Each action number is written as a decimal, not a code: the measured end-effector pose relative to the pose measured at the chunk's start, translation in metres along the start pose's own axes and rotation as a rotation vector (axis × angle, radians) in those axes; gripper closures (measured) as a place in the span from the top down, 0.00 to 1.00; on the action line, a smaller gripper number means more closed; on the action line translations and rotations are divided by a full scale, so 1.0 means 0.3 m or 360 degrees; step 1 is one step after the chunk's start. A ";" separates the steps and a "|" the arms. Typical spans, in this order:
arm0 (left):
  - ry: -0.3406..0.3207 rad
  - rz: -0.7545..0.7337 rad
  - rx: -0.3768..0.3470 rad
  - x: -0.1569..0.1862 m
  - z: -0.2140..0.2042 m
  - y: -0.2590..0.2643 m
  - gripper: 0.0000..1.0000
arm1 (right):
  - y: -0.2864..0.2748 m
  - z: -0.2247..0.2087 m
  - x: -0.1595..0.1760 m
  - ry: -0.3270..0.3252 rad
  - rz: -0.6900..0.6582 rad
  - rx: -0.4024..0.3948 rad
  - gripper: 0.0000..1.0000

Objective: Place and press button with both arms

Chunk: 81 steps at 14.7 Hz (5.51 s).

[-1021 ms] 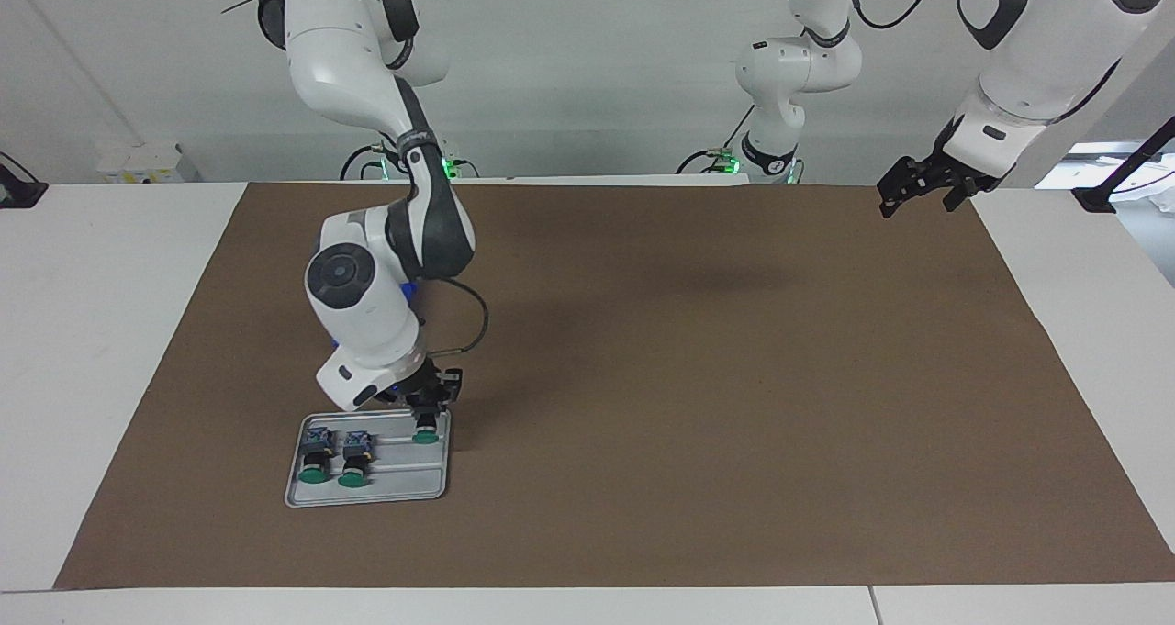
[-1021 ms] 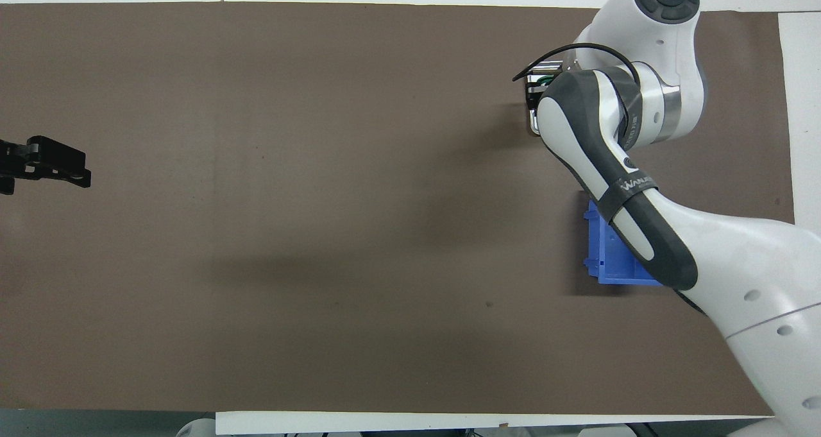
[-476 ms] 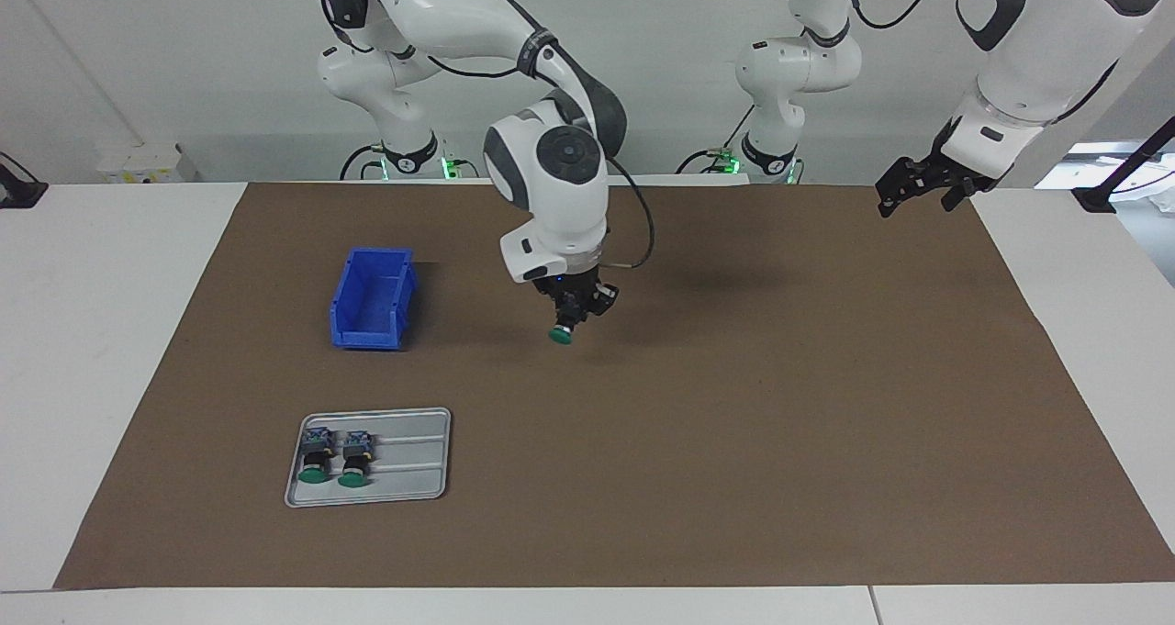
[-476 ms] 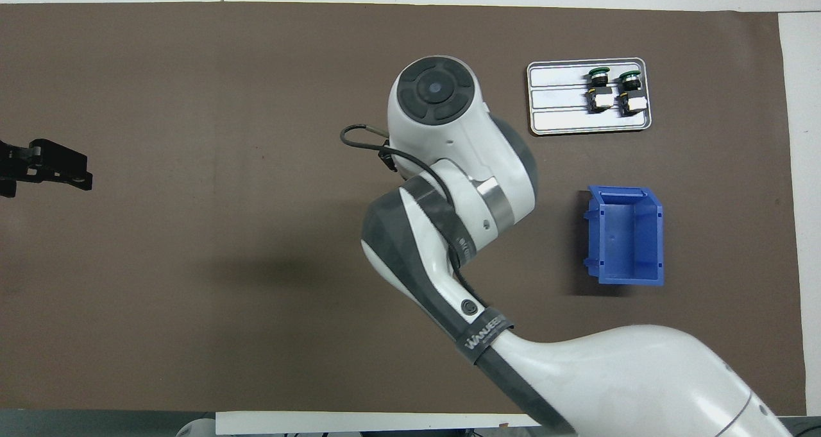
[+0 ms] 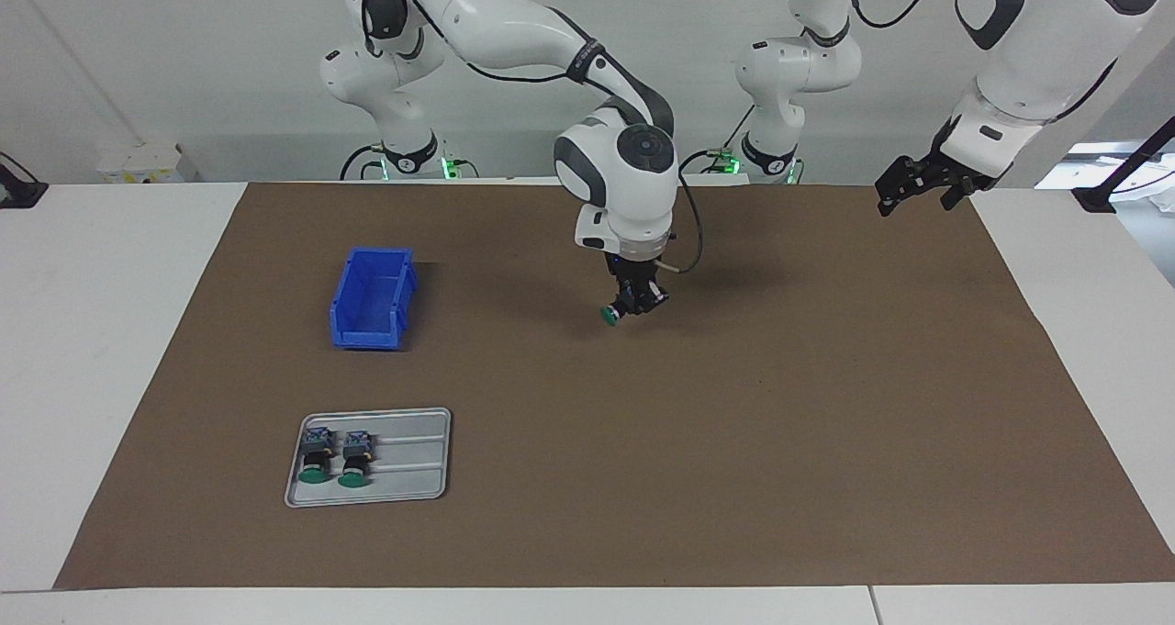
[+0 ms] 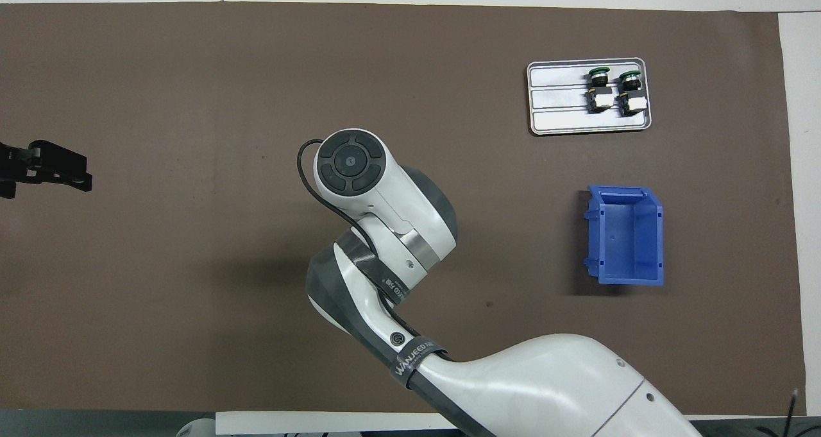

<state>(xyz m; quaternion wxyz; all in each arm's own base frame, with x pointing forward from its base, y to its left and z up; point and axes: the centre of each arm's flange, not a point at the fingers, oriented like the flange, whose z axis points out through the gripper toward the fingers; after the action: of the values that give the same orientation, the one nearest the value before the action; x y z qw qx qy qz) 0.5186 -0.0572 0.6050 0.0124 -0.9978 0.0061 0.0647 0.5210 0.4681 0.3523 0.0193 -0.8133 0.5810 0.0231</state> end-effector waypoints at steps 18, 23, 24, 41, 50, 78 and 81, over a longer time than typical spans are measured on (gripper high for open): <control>-0.0030 -0.0163 0.0005 -0.008 0.029 -0.004 1.00 | -0.054 -0.517 0.531 0.0035 0.0090 0.0096 1.00; -0.0040 -0.0597 0.0036 -0.030 0.078 0.134 1.00 | 0.097 -0.761 0.931 0.0052 -0.0552 -0.0085 1.00; -0.0029 -0.0690 0.0043 -0.035 0.094 0.192 1.00 | 0.149 -0.814 1.009 0.0035 -0.0708 -0.0129 1.00; -0.0006 -0.1934 -0.0083 0.021 0.562 0.968 1.00 | 0.516 -1.049 1.571 -0.0122 -0.1749 -0.0228 1.00; -0.0030 -0.2239 -0.0063 0.024 0.816 1.221 1.00 | 0.534 -1.042 1.611 -0.0112 -0.1714 -0.0238 1.00; -0.0023 -0.2339 -0.0110 0.034 0.983 1.289 0.33 | 0.533 -1.020 1.608 -0.0091 -0.1784 -0.0219 1.00; -0.0022 -0.2339 -0.0113 0.035 0.981 1.289 0.33 | 0.533 -1.020 1.608 -0.0091 -0.1784 -0.0219 1.00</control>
<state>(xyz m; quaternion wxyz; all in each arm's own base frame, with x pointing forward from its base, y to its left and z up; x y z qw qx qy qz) 0.4858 -0.4365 0.3028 0.0201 -0.7439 -0.6664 0.0461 0.5305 -0.0572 0.6280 -0.0088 -0.9960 0.0566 0.0690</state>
